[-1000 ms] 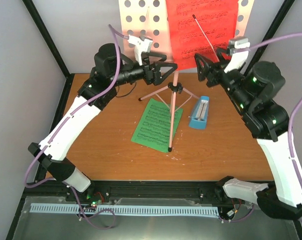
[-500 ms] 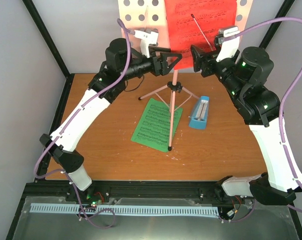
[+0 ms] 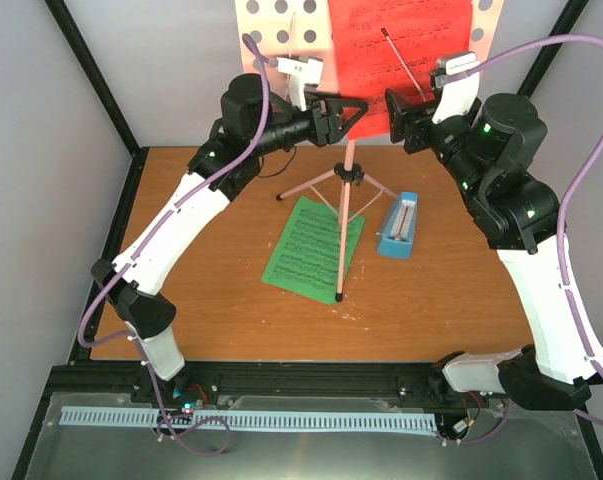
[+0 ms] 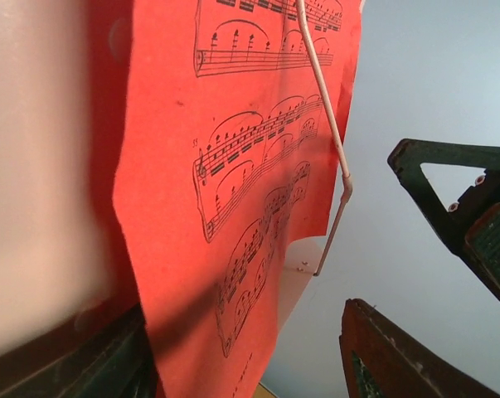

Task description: Pack up the instrument practice props

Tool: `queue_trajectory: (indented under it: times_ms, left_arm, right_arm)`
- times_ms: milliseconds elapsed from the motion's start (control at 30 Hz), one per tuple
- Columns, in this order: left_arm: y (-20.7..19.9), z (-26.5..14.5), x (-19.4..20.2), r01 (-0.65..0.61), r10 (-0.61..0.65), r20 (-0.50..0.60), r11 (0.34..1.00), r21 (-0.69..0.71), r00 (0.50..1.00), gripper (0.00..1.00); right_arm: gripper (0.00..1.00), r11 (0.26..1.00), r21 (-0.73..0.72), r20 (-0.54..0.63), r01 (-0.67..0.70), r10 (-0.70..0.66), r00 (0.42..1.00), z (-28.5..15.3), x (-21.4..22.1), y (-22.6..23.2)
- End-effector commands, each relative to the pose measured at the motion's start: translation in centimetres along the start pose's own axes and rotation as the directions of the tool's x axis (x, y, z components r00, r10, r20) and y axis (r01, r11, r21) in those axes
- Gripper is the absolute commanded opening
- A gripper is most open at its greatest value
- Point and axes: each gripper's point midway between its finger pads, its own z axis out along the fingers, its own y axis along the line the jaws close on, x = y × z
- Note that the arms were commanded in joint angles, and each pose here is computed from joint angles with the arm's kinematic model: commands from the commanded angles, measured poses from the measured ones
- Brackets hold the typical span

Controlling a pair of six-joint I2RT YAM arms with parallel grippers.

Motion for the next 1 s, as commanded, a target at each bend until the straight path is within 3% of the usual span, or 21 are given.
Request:
queue_trajectory:
  times_ms: [0, 367, 600, 833, 967]
  left_arm:
    - [-1.0, 0.5, -0.3, 0.027, -0.026, -0.001, 0.998, 0.054, 1.000, 0.58]
    - [-0.9, 0.9, -1.0, 0.015, -0.017, 0.033, 0.998, 0.060, 0.999, 0.40]
    - [-0.6, 1.1, -1.1, 0.004, -0.006, 0.042, 0.999, 0.048, 0.999, 0.22]
    - [-0.3, 1.1, -1.3, -0.010, 0.008, 0.050, 1.000, 0.029, 0.999, 0.01]
    - [-0.4, 1.0, -1.3, -0.015, 0.014, 0.051, 0.999, 0.031, 0.999, 0.00]
  right_arm:
    - [0.76, 0.998, 0.051, 0.015, 0.032, -0.033, 0.999, -0.4, -1.0, -1.1]
    - [0.70, 0.989, 0.089, -0.014, 0.116, -0.115, 0.993, 1.9, -1.7, -1.7]
    - [0.66, 0.985, 0.080, -0.020, 0.154, -0.153, 0.988, 3.2, -2.1, -1.5]
    - [0.47, 0.973, 0.098, -0.032, 0.209, -0.207, 0.978, 4.3, -1.7, -1.8]
    - [0.41, 0.960, 0.133, -0.047, 0.247, -0.243, 0.969, 4.9, -1.4, -2.3]
